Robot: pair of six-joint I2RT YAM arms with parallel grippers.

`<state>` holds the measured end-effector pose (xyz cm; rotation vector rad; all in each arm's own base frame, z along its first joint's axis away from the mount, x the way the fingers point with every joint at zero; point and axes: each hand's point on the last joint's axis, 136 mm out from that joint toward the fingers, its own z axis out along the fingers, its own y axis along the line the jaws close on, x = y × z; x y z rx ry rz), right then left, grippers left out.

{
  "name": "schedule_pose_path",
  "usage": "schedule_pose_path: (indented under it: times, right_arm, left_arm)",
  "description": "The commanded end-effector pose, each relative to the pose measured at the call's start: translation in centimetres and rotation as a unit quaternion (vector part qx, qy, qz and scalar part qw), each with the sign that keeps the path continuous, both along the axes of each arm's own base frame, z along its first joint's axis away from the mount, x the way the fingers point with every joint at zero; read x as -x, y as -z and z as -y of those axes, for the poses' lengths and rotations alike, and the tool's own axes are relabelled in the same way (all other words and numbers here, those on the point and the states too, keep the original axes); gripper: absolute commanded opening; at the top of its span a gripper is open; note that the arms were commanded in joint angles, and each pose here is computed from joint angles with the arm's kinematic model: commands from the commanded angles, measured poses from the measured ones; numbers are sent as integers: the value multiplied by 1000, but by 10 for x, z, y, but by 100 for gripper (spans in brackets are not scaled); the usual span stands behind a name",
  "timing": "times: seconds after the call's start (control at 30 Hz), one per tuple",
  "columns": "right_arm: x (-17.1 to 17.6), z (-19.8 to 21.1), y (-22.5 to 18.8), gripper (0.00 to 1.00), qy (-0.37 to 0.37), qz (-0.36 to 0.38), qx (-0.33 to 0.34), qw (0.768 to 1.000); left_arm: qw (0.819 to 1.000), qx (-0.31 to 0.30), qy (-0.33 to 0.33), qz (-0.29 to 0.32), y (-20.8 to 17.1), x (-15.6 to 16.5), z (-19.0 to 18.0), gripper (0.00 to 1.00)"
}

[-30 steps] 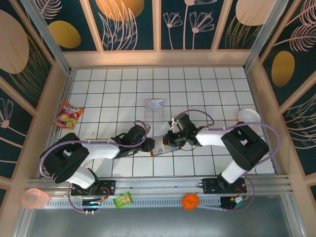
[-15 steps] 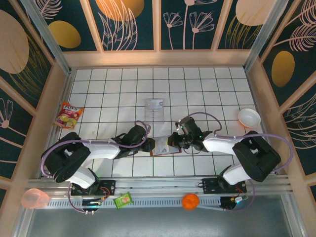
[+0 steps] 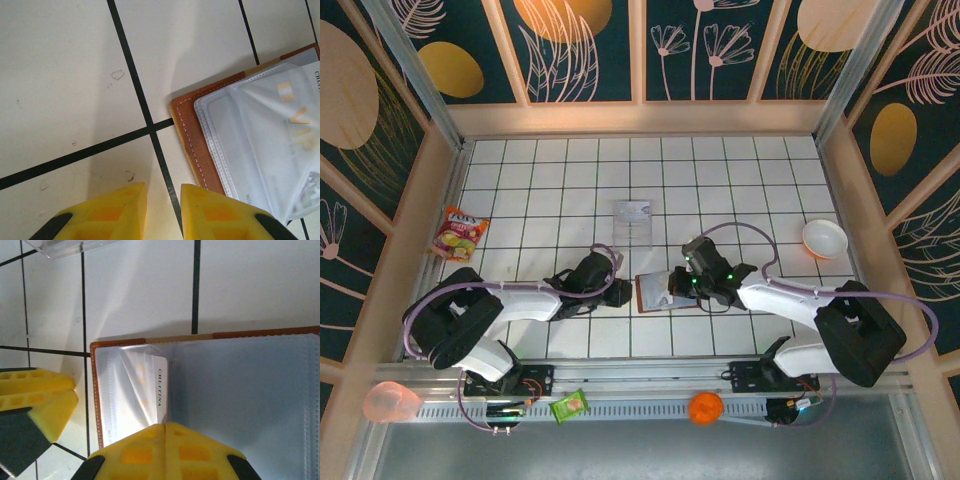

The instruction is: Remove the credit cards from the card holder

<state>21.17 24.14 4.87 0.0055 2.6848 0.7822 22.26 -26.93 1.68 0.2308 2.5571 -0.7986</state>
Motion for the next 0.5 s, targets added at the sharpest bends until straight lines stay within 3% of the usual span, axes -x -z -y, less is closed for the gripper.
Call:
schedule_pose_path:
  times: [0.0, 0.27, 0.47]
  right_arm:
    - [2, -7, -7, 0, -15, 22, 24, 999]
    - [17, -54, -9, 0, -35, 23, 17, 999]
    - [21, -72, 5, 0, -40, 4, 16, 999]
  left_arm:
    - [999, -40, -8, -14, 14, 2, -21, 26]
    - [1000, 0, -2, 10, -19, -6, -9, 33]
    - [999, 33, 16, -12, -18, 11, 0, 38]
